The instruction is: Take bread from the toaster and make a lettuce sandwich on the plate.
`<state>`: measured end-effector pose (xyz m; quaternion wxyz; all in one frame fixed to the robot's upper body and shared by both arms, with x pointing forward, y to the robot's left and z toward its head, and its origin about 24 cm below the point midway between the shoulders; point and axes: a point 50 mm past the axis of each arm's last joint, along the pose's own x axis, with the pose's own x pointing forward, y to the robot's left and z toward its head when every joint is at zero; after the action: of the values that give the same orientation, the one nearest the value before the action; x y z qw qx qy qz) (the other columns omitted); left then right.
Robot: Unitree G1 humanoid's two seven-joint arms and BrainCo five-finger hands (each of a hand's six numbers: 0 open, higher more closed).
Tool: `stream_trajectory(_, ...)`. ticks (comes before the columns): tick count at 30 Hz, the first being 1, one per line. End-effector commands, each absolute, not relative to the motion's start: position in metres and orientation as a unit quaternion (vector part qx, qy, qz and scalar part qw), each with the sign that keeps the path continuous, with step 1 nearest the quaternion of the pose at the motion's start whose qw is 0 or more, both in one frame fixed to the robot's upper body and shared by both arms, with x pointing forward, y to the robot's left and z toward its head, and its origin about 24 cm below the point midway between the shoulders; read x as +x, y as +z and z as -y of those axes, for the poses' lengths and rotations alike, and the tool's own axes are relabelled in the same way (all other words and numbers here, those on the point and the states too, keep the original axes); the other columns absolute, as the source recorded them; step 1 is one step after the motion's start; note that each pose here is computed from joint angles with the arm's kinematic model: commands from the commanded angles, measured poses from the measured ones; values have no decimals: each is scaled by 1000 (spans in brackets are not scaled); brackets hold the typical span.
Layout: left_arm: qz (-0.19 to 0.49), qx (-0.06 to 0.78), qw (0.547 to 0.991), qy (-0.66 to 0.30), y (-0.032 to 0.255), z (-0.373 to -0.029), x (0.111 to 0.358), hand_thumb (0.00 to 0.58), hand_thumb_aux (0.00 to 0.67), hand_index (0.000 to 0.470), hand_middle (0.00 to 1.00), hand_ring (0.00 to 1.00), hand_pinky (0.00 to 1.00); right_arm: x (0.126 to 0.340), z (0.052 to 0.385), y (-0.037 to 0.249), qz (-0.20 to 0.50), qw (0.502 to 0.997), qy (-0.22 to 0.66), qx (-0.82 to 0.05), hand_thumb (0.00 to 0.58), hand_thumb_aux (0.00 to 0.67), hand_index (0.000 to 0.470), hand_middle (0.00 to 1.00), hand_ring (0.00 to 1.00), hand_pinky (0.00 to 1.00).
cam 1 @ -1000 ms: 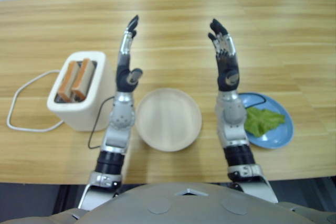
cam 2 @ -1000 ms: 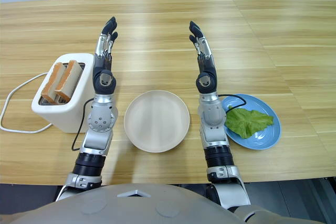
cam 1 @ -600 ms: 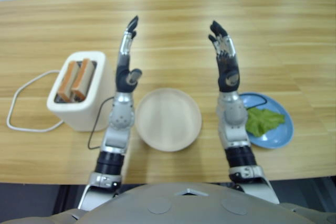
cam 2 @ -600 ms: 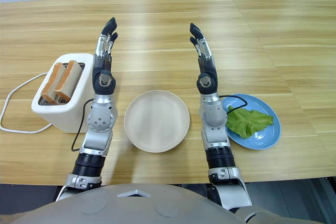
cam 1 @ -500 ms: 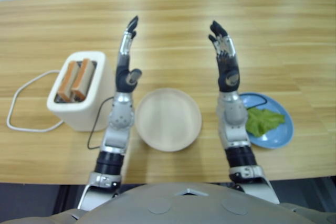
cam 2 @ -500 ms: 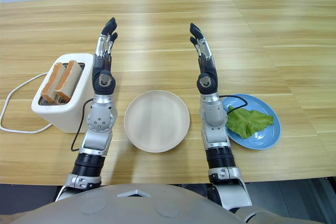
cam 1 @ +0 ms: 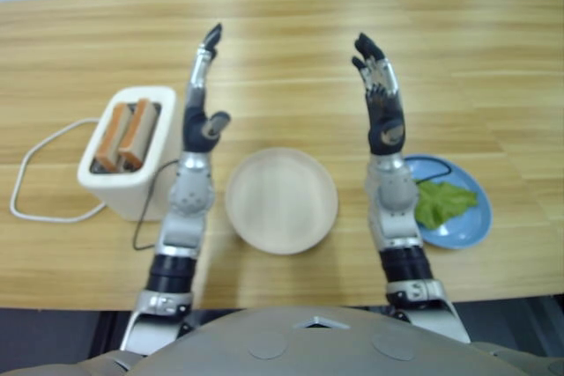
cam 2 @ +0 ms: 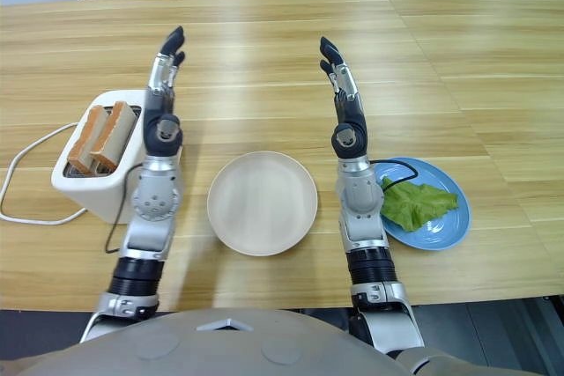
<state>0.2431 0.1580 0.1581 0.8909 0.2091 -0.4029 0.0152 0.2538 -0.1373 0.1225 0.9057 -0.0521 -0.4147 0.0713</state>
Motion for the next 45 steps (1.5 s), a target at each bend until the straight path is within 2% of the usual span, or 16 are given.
stream_trajectory(1, 380, 317, 868, 38, 176, -197, 233, 0, 0, 0, 0, 0, 0, 253, 139, 119, 407, 908, 73, -60, 0, 0, 0, 0, 0, 0)
stream_trajectory(6, 298, 485, 819, 68, 192, -258, 212, 0, 0, 0, 0, 0, 0, 253, 140, 120, 410, 907, 70, -62, 0, 0, 0, 0, 0, 0)
stream_trajectory(11, 187, 598, 775, 84, 196, -309, 195, 0, 0, 0, 0, 0, 0, 252, 143, 121, 412, 906, 64, -66, 0, 0, 0, 0, 0, 0)
stream_trajectory(16, 80, 673, 735, 34, 182, -330, 189, 0, 0, 0, 0, 0, 0, 251, 146, 122, 414, 905, 60, -71, 0, 0, 0, 0, 0, 0)
stream_trajectory(20, 33, 719, 694, -2, 179, -339, 186, 0, 0, 0, 0, 0, 0, 251, 147, 123, 417, 904, 57, -72, 0, 0, 0, 0, 0, 0)
stream_trajectory(24, 16, 737, 675, -26, 177, -340, 189, 0, 0, 0, 0, 0, 0, 250, 148, 123, 417, 904, 53, -74, 0, 0, 0, 0, 0, 0)
stream_trajectory(30, -27, 737, 671, -72, 161, -340, 189, 0, 0, 0, 0, 0, 0, 249, 149, 122, 418, 904, 48, -75, 0, 0, 0, 0, 0, 0)
stream_trajectory(45, -70, 750, 647, -121, 140, -339, 192, 0, 0, 0, 0, 0, 0, 246, 154, 122, 416, 904, 43, -82, 0, 0, 0, 0, 0, 0)
